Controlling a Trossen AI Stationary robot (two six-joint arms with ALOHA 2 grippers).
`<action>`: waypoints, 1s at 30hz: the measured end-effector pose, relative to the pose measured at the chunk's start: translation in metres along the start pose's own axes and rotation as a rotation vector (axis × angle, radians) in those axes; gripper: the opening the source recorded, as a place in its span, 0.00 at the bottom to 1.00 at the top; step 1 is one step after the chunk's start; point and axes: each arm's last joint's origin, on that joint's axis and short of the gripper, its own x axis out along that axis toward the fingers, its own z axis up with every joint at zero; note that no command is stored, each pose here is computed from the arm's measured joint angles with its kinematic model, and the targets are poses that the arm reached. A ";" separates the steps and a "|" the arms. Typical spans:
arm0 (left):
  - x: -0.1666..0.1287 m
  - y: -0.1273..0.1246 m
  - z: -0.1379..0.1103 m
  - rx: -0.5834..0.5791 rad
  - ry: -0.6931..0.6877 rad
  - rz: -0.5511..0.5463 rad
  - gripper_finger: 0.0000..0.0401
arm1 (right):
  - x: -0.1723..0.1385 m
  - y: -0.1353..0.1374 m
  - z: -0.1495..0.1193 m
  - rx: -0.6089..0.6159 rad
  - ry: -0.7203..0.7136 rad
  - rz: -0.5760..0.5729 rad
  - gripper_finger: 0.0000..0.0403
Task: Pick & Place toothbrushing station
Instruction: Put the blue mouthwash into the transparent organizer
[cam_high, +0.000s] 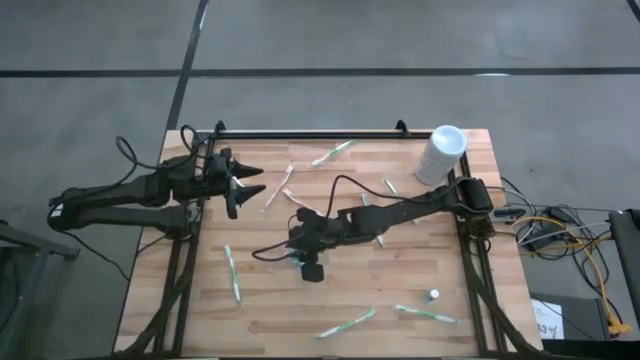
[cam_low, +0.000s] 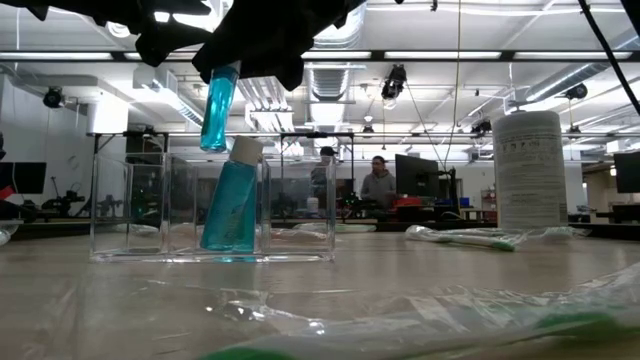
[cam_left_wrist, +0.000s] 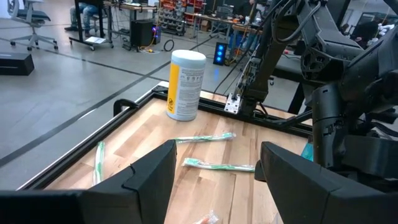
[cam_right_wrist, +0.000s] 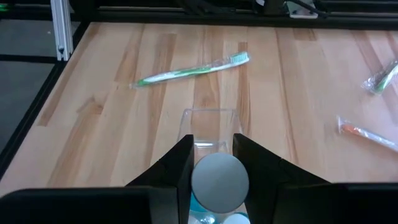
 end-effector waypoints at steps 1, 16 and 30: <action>0.000 0.000 0.000 0.000 0.000 0.000 0.60 | 0.000 0.000 0.000 0.012 0.000 0.000 0.24; 0.000 0.000 0.000 0.000 0.001 -0.003 0.60 | 0.000 0.000 -0.001 0.023 0.003 -0.001 0.32; 0.000 0.000 0.000 0.000 0.000 -0.003 0.60 | -0.001 0.000 0.000 0.022 0.000 -0.009 0.31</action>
